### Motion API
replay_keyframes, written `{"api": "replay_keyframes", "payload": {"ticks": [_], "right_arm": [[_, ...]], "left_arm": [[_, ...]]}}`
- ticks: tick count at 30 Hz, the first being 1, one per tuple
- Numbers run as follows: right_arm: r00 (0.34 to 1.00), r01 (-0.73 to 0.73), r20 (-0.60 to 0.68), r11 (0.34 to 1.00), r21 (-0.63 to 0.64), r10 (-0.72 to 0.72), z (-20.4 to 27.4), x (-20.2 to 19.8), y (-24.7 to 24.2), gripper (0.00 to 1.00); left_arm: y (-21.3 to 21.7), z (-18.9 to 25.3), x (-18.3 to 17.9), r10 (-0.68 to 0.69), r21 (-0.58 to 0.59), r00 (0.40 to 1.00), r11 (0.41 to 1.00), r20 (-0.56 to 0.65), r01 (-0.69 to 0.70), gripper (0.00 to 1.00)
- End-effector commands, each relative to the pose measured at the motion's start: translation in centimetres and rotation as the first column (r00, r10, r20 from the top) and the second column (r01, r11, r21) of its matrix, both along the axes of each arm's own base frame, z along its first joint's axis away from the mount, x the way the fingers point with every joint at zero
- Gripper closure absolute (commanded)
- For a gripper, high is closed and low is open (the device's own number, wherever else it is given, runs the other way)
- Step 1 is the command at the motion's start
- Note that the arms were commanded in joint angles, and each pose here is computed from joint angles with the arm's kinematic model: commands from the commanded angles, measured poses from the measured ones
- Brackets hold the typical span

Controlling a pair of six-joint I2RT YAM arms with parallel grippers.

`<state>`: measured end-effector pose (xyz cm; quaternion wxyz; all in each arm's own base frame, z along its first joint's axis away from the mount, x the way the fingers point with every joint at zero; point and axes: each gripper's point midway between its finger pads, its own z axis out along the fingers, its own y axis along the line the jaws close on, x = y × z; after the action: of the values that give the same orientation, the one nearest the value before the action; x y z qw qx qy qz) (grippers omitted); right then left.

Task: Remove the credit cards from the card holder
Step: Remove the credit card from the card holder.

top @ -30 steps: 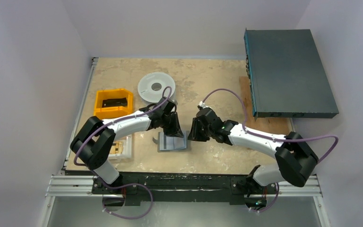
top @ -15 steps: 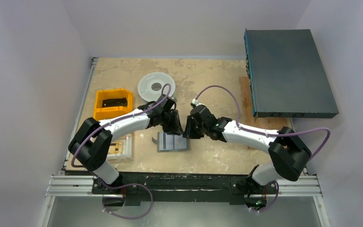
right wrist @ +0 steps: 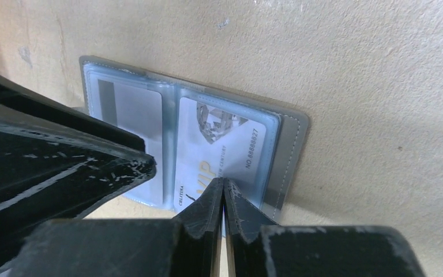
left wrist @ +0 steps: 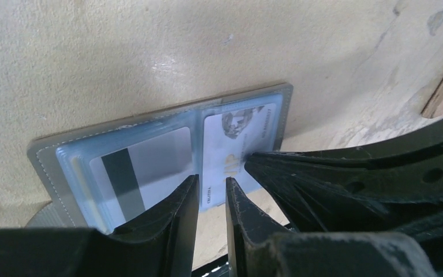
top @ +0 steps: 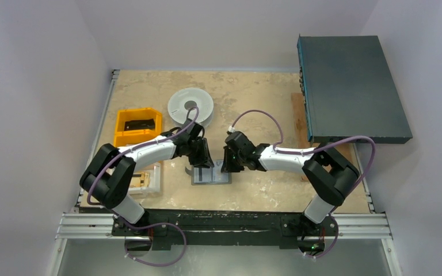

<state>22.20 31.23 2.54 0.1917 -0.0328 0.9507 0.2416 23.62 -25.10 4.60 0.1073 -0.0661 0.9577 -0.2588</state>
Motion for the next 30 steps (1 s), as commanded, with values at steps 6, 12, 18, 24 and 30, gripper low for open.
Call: {"api": "replay_keyframes", "payload": {"ticks": [6,12,18,24,30], "right_arm": [[0.999,0.038,-0.025,0.999,-0.038,-0.039,-2.1,-1.4,-2.0,0.97],[0.998,0.064,-0.001,0.996,-0.058,-0.064,-1.2,-1.1,-2.8,0.96],[0.998,0.068,0.006,0.996,-0.065,-0.068,-1.0,-1.1,-3.0,0.95],[0.998,0.057,-0.015,0.996,-0.071,-0.058,-2.0,-1.3,-2.9,0.96],[0.997,0.072,-0.017,0.991,-0.111,-0.074,-2.7,-1.5,-3.8,0.98]], "left_arm": [[0.1,-2.4,-0.8,-0.046,0.0,0.999,0.999,-0.025,0.046,0.76],[1.0,-3.5,-1.3,-0.05,0.047,0.998,0.998,-0.043,0.052,0.76],[1.5,-3.4,-1.3,-0.055,0.071,0.998,0.996,-0.034,0.058,0.76],[0.1,-2.9,-1.2,-0.101,0.015,0.994,0.995,-0.035,0.102,0.75],[-0.7,-3.4,-1.5,-0.117,-0.006,0.991,0.993,-0.059,0.117,0.75]]}}
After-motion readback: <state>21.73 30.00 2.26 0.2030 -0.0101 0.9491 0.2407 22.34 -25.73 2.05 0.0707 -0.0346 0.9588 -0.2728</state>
